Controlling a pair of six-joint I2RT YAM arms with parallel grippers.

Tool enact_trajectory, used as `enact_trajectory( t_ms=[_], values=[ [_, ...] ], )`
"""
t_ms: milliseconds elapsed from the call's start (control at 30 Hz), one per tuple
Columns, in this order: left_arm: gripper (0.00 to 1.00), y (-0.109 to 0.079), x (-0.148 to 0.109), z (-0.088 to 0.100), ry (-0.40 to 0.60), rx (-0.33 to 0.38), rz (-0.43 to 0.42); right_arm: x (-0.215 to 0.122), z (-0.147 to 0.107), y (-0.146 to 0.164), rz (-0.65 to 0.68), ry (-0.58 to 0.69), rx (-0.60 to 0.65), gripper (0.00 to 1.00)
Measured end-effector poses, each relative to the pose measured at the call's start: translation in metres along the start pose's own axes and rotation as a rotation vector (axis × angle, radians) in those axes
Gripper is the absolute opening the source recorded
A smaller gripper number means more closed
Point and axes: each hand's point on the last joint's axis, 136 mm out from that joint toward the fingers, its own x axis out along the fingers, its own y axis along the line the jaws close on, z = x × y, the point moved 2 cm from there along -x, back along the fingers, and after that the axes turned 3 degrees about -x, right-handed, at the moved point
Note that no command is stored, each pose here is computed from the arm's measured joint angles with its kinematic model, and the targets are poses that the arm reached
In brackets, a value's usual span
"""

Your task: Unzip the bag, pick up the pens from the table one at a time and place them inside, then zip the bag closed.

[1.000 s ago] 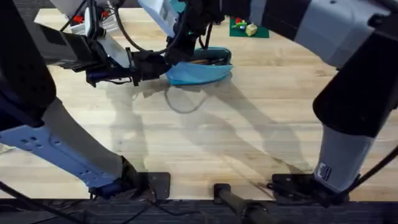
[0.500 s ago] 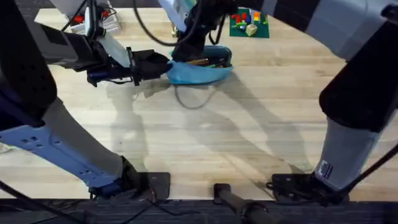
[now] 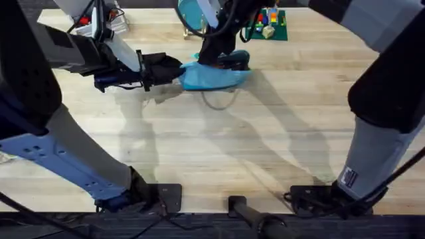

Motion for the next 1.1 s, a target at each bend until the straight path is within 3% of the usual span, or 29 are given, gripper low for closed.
enact_trajectory(
  t_ms=[1100],
  values=[
    [0.042,-0.001,0.003,-0.001,0.01,0.003,-0.005,-0.037,-0.064,-0.029,-0.005,0.064,0.138,0.031]
  ],
)
